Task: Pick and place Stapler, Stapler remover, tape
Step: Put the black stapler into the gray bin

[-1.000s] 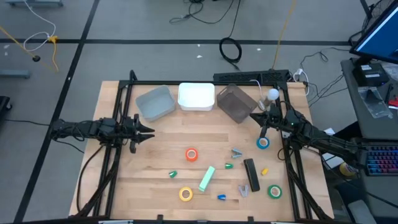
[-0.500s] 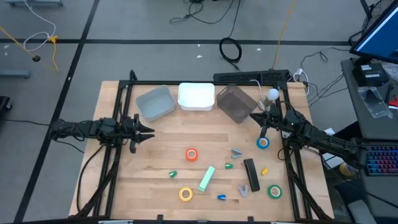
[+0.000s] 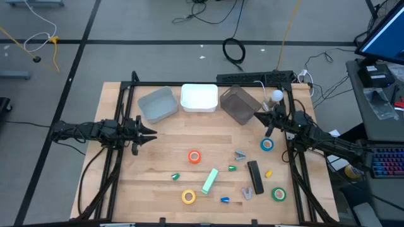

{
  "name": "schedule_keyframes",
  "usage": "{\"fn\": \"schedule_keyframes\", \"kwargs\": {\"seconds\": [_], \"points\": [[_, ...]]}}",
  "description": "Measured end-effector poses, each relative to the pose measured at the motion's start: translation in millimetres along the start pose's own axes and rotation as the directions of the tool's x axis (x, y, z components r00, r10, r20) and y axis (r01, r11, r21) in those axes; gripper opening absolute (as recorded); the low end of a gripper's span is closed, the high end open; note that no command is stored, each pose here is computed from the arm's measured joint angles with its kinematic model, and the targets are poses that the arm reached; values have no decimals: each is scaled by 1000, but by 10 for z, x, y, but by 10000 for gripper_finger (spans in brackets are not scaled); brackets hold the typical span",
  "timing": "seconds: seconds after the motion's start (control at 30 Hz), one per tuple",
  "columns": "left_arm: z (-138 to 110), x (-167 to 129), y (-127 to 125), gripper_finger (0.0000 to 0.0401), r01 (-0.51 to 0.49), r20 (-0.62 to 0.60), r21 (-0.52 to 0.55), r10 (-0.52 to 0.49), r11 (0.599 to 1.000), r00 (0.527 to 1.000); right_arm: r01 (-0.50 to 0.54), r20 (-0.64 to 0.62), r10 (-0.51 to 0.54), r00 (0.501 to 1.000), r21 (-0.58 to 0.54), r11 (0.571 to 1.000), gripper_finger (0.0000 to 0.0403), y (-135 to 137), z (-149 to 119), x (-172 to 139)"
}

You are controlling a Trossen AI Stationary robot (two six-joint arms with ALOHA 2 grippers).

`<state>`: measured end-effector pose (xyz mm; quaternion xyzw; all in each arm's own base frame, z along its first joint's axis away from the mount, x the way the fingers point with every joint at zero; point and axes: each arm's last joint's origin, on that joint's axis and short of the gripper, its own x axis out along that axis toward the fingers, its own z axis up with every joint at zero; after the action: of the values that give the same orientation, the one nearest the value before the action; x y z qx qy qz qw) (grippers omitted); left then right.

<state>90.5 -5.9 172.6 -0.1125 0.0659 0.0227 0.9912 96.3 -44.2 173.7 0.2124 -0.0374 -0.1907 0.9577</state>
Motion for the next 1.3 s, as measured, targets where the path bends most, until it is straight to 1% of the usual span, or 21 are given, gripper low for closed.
{"fn": "schedule_keyframes", "kwargs": {"seconds": [0.07,0.2,0.33,0.43,0.53,0.6,0.67,0.77,0.87,0.97,1.07,1.17,1.23,1.3], "points": [[1,0,0,115,-1,1,0,1,1000,1000,-3,4,3,1000,47,999,4,2,5,0],[8,0,-1,115,1,8,-1,-1,1000,1000,-17,12,16,1000,92,996,4,10,15,0],[16,0,-4,115,3,17,-3,-3,1000,1000,-139,78,132,988,90,986,4,80,101,-9],[20,0,-4,115,4,21,-3,-4,1000,1000,-211,151,193,969,109,971,4,161,210,-24],[38,-1,-9,115,8,40,-6,-8,1000,999,-273,169,254,952,97,957,4,280,345,-33],[53,-1,-12,115,12,55,-8,-11,1000,998,-297,143,282,949,94,950,4,367,436,-22],[67,-2,-15,115,15,70,-10,-14,1000,997,-298,85,290,953,110,948,4,449,517,5],[68,-2,-16,115,15,71,-11,-14,1000,997,-287,-41,294,955,135,948,4,579,619,74],[66,-2,-15,115,14,69,-10,-14,1000,998,-277,-183,303,935,152,949,4,728,697,163],[66,-2,-15,115,14,69,-10,-14,1000,998,-254,-339,299,892,171,952,4,884,747,237],[65,-2,-15,115,14,68,-8,-13,1000,998,-206,-504,277,818,193,959,4,1021,731,286],[65,-2,-15,115,14,68,-7,-13,1000,998,-126,-650,250,718,232,964,4,1144,661,298],[64,-2,-15,115,14,67,-6,-13,1000,998,-64,-720,238,652,261,963,4,1212,590,294],[64,-2,-14,115,13,67,-6,-13,1000,998,-7,-773,252,582,305,952,4,1281,505,270]]}}
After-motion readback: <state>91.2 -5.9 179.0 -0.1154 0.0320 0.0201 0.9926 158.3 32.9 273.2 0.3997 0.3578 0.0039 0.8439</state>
